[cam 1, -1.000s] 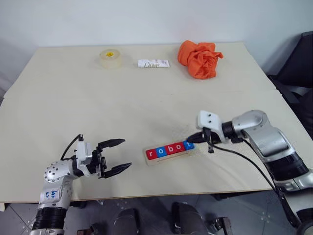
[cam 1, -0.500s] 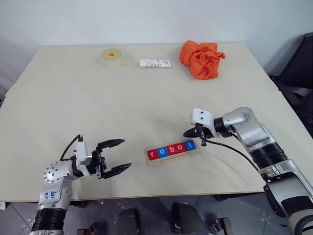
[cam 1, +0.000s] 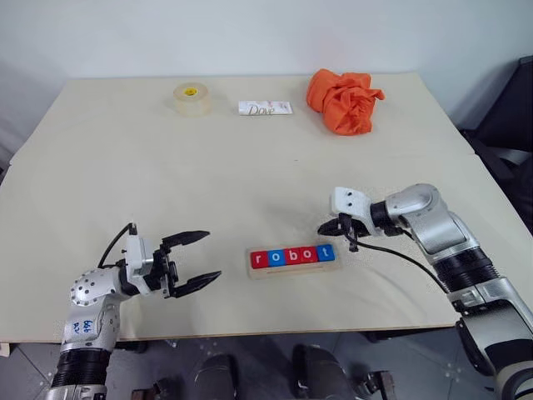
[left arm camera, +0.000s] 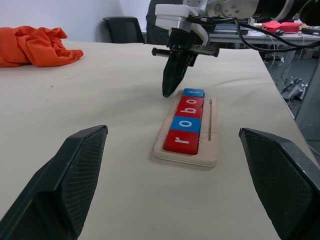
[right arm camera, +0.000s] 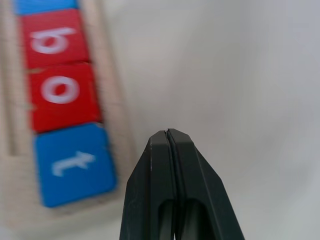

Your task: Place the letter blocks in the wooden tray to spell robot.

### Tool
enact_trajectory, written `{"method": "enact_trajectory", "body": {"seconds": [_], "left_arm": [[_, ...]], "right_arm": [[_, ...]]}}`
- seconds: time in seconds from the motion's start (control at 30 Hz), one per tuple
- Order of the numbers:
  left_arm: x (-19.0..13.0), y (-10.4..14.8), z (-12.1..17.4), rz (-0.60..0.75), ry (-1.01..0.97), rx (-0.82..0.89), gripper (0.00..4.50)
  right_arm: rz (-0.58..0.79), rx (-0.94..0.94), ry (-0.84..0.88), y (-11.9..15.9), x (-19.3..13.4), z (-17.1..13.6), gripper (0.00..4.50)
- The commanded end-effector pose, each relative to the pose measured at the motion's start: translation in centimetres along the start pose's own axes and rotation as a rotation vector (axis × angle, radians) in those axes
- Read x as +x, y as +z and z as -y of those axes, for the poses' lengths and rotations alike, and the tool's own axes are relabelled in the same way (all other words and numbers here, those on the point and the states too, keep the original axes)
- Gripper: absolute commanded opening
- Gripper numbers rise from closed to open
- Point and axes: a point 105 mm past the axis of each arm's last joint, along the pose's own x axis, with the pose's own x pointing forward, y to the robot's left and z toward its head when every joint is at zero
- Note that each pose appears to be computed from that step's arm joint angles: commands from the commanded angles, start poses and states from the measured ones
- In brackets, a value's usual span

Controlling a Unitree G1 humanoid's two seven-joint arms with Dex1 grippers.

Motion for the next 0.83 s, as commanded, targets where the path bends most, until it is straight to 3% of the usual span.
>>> {"method": "enact_trajectory", "body": {"seconds": [0.03,0.3,0.43,0.83], "left_arm": [[-0.7,0.9,-1.0,-0.002,0.035,0.025,4.50],[-1.7,0.7,-4.3,-0.119,0.242,0.088,4.50],[-1.5,2.2,-4.2,-0.023,0.216,0.064,4.50],[-4.4,2.9,-2.4,-0.067,0.129,0.093,4.50]], "right_arm": [[0.101,-0.016,-0.023,1.1,-3.3,0.3,0.57],[0.267,0.030,0.016,-1.0,-7.9,-2.1,3.26],[0.287,0.048,0.033,-2.9,-9.5,-3.2,4.48],[0.299,0.109,-0.059,-6.4,-13.4,-2.5,4.48]]}}
